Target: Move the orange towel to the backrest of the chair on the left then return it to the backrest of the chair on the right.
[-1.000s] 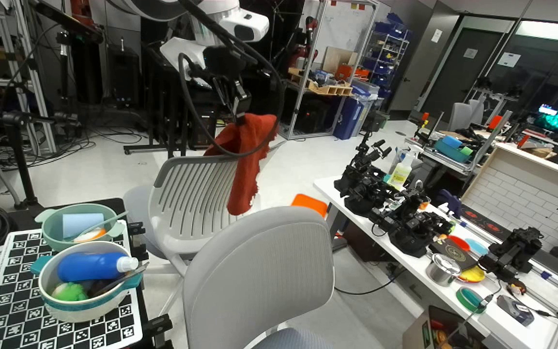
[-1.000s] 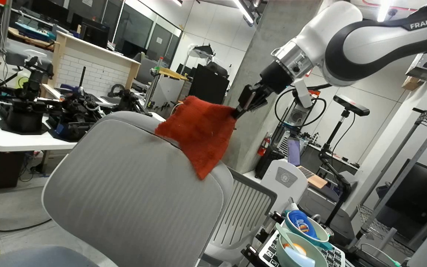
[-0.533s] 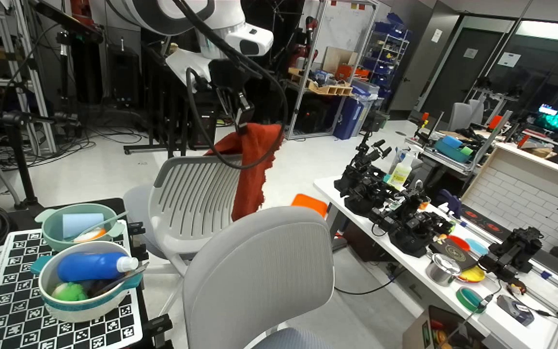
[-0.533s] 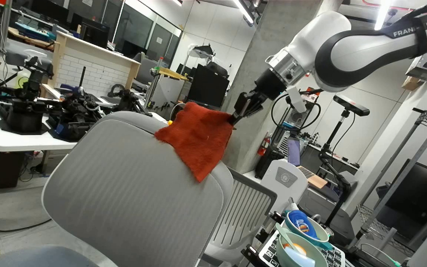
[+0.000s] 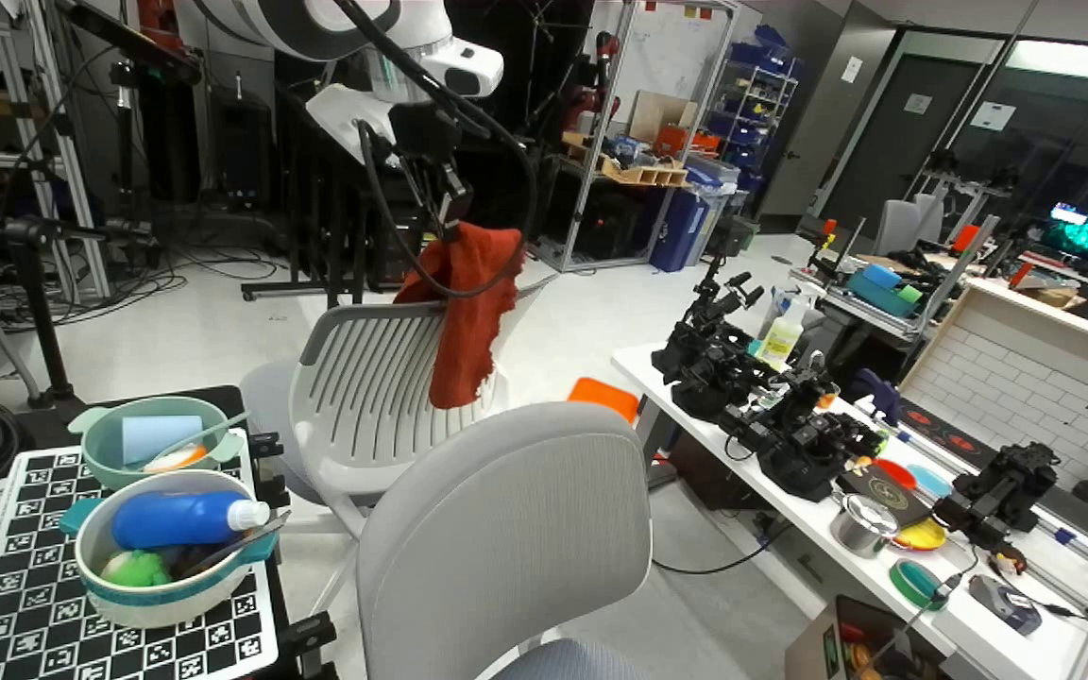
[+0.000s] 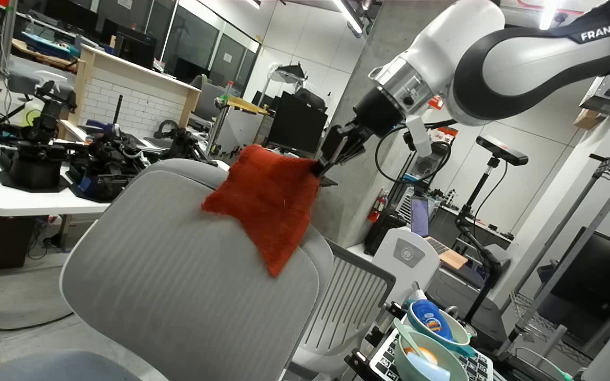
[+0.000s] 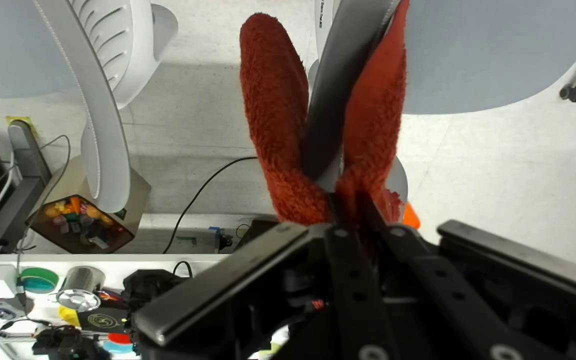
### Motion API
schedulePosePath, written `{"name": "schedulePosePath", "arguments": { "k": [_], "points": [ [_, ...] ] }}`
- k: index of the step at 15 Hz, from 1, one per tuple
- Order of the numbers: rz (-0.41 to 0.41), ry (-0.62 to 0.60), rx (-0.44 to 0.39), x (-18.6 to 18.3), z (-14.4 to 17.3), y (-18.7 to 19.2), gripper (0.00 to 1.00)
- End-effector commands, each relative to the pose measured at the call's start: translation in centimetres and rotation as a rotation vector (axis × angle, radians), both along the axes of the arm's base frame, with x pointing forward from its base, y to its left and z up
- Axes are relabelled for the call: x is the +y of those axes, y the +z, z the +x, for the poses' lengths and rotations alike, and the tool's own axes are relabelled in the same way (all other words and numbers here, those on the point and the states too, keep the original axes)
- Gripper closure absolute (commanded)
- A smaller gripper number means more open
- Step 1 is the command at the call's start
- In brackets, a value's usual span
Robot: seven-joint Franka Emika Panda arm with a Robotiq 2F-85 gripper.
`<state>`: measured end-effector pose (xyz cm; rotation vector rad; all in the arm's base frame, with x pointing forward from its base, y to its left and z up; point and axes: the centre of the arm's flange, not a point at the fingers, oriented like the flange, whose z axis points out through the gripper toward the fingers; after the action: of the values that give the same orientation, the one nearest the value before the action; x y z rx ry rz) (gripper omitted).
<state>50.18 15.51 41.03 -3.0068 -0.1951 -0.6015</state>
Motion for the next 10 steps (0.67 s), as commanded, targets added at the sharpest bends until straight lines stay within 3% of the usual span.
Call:
{"name": "schedulePosePath", "arguments": {
  "k": [1, 6, 7, 8, 10],
  "points": [
    [-0.006, -0.011, 0.004, 1.1, 1.9, -0.8, 0.98],
    [-0.020, -0.020, 0.019, 1.7, 2.6, -1.9, 0.96],
    [-0.022, -0.026, 0.019, 1.8, 2.5, -1.9, 0.68],
    [-0.026, -0.024, 0.017, 2.0, 2.4, -1.9, 0.67],
    [-0.030, -0.024, 0.013, 2.1, 2.2, -1.6, 0.53]
  ]
}}
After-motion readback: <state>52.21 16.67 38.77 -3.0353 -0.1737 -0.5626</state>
